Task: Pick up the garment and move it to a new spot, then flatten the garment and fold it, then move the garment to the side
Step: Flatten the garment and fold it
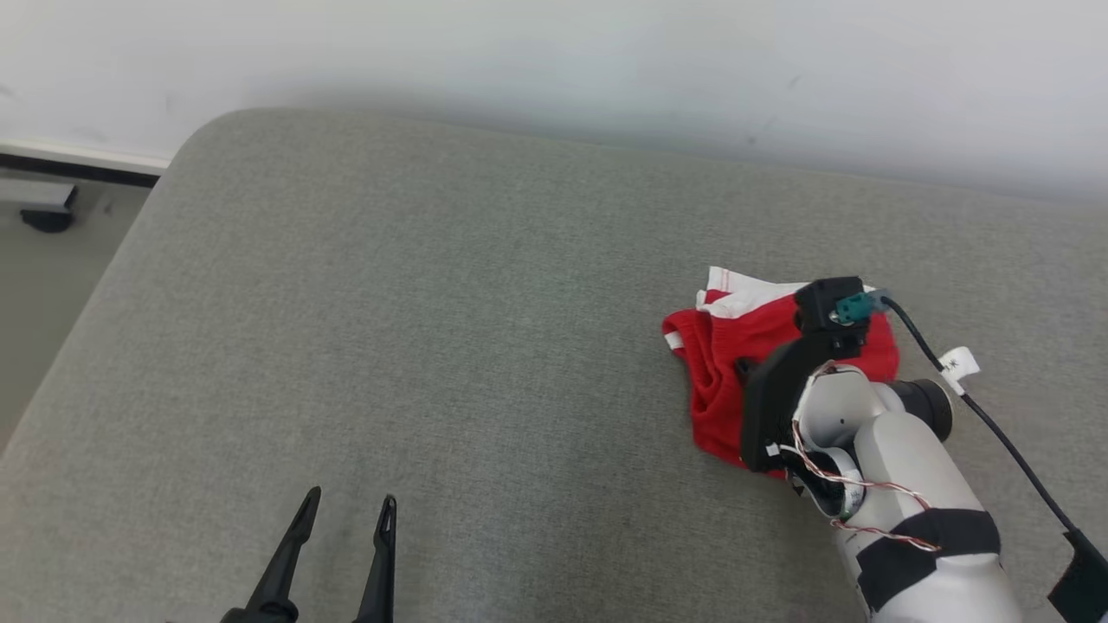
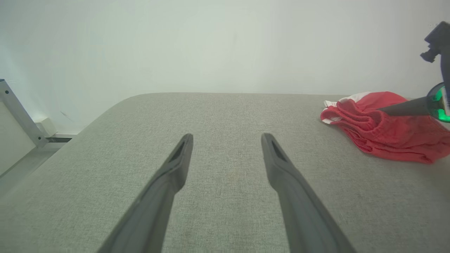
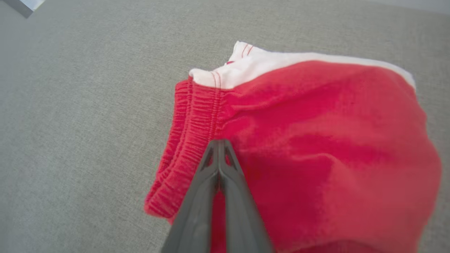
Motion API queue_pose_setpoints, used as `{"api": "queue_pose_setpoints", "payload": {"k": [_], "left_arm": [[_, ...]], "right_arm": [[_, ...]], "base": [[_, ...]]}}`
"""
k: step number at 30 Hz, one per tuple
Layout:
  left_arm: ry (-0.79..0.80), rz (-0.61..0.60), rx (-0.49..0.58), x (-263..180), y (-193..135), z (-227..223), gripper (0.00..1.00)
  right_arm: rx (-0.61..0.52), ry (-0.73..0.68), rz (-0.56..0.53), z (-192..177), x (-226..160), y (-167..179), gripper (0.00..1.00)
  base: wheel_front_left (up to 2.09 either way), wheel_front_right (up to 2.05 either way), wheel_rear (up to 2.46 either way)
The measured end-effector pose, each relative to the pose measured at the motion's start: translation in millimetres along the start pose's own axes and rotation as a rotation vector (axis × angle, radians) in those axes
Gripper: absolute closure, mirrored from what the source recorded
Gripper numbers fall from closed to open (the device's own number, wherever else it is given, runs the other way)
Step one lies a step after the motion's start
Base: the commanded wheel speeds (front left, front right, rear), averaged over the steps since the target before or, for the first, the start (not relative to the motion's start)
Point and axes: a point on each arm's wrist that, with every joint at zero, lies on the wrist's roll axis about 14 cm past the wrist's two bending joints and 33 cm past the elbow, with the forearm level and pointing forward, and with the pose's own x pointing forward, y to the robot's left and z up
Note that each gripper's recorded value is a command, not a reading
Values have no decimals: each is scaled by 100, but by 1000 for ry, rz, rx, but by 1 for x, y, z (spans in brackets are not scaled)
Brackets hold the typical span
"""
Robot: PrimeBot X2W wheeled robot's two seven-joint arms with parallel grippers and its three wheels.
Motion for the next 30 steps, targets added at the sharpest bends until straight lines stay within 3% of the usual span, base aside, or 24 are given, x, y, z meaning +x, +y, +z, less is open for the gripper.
{"api": "queue_pose_setpoints", "payload": {"k": [16,17,18,19,24,30], "left_arm": [[59,84,-2,-11,19,-16,0],[57,87,-2,-11,20,-16,0],[53,89,-1,-11,21,-15,0],[44,91,1,-11,22,-12,0],[21,76,1,-11,19,-7,0],[-46,60,-26,-6,12,11,0]], "right_arm": [[15,42,91,-1,49,31,100],[26,43,102,-1,49,33,96],[30,47,110,-2,49,36,68],[48,46,126,-2,46,40,0],[110,-20,150,1,27,42,0],[194,-264,115,21,-21,21,0]], "base": [[0,0,0],[0,0,0],[0,0,0],[0,0,0],[0,0,0],[0,0,0]]}}
